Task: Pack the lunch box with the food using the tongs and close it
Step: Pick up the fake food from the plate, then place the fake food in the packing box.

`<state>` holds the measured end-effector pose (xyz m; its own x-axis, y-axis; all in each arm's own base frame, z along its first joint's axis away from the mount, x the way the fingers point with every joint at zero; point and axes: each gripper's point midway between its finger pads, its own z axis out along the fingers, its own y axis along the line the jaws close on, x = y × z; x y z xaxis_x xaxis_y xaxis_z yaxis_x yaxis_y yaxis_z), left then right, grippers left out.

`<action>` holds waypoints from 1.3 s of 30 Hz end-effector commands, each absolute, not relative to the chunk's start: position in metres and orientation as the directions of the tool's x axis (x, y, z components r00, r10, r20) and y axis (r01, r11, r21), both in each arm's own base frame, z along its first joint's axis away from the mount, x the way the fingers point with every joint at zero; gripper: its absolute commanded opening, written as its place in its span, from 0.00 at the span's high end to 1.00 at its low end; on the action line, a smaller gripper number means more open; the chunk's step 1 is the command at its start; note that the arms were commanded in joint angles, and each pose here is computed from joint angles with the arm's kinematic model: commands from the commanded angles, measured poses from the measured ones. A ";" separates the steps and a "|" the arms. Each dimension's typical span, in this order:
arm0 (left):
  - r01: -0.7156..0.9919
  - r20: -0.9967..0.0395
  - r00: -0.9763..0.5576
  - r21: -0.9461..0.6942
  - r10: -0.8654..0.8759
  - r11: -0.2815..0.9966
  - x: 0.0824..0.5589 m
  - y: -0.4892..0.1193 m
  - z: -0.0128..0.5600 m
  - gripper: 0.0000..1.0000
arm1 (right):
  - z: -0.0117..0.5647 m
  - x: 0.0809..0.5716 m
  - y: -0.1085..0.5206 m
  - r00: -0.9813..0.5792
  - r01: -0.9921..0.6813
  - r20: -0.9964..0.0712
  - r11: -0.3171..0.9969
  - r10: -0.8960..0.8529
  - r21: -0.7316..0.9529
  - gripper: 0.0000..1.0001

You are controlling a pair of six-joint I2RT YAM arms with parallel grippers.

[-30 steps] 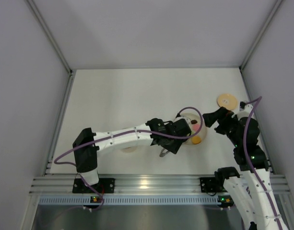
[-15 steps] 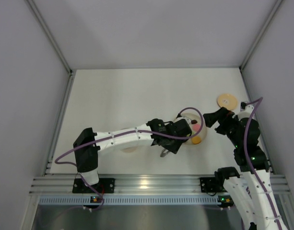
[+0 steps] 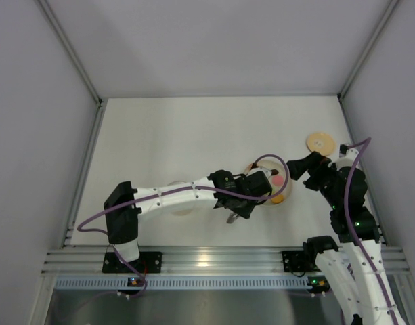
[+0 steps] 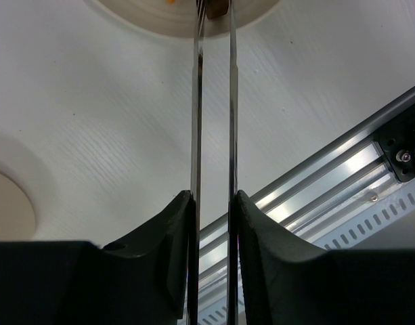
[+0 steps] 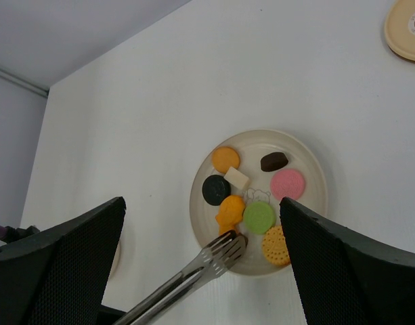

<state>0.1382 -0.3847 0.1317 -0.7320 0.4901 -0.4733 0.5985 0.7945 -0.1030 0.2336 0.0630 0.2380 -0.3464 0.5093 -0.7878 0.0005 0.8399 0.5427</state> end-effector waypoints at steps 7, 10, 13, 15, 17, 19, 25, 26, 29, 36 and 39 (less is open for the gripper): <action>0.588 -0.534 -0.713 -0.103 0.454 0.803 0.145 -0.386 0.152 0.76 | 0.250 0.232 0.058 -0.311 0.002 -0.800 0.842 0.513 0.539 0.05; 0.582 -0.563 -0.700 -0.096 0.438 0.807 0.150 -0.384 0.162 0.77 | 0.249 0.232 0.058 -0.313 0.004 -0.800 0.843 0.512 0.537 0.05; 0.573 -0.591 -0.688 -0.088 0.420 0.815 0.154 -0.380 0.177 0.77 | 0.249 0.233 0.058 -0.315 0.004 -0.800 0.843 0.511 0.537 0.05; 0.565 -0.606 -0.683 -0.086 0.407 0.821 0.155 -0.374 0.188 0.77 | 0.250 0.233 0.058 -0.311 0.004 -0.800 0.842 0.513 0.539 0.05; 0.552 -0.625 -0.677 -0.083 0.388 0.830 0.158 -0.368 0.198 0.77 | 0.250 0.234 0.058 -0.312 0.003 -0.800 0.842 0.513 0.539 0.05; 0.537 -0.640 -0.677 -0.092 0.364 0.838 0.157 -0.358 0.210 0.77 | 0.252 0.234 0.059 -0.311 -0.002 -0.801 0.842 0.512 0.539 0.05; 0.469 -0.657 -0.692 -0.093 0.299 0.878 0.149 -0.307 0.229 0.77 | 0.253 0.236 0.059 -0.313 -0.004 -0.800 0.841 0.513 0.541 0.05; 0.456 -0.655 -0.697 -0.093 0.290 0.885 0.147 -0.298 0.230 0.76 | 0.252 0.236 0.060 -0.316 -0.003 -0.799 0.841 0.512 0.541 0.05; 0.389 -0.655 -0.721 -0.114 0.226 0.914 0.138 -0.260 0.234 0.76 | 0.253 0.238 0.061 -0.316 -0.009 -0.799 0.840 0.512 0.542 0.05; 0.255 -0.617 -0.775 -0.110 0.135 0.961 0.119 -0.192 0.212 0.76 | 0.251 0.242 0.064 -0.325 -0.019 -0.790 0.832 0.519 0.554 0.05; 0.206 -0.603 -0.791 -0.098 0.107 0.974 0.113 -0.170 0.200 0.76 | 0.250 0.243 0.065 -0.327 -0.020 -0.788 0.830 0.521 0.557 0.06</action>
<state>0.1169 -0.1971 0.2064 -0.7736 0.1722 -0.6099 0.2991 0.9476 -0.1119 0.2377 0.0656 0.2323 -0.3729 0.5084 -0.7762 0.0071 0.8381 0.5455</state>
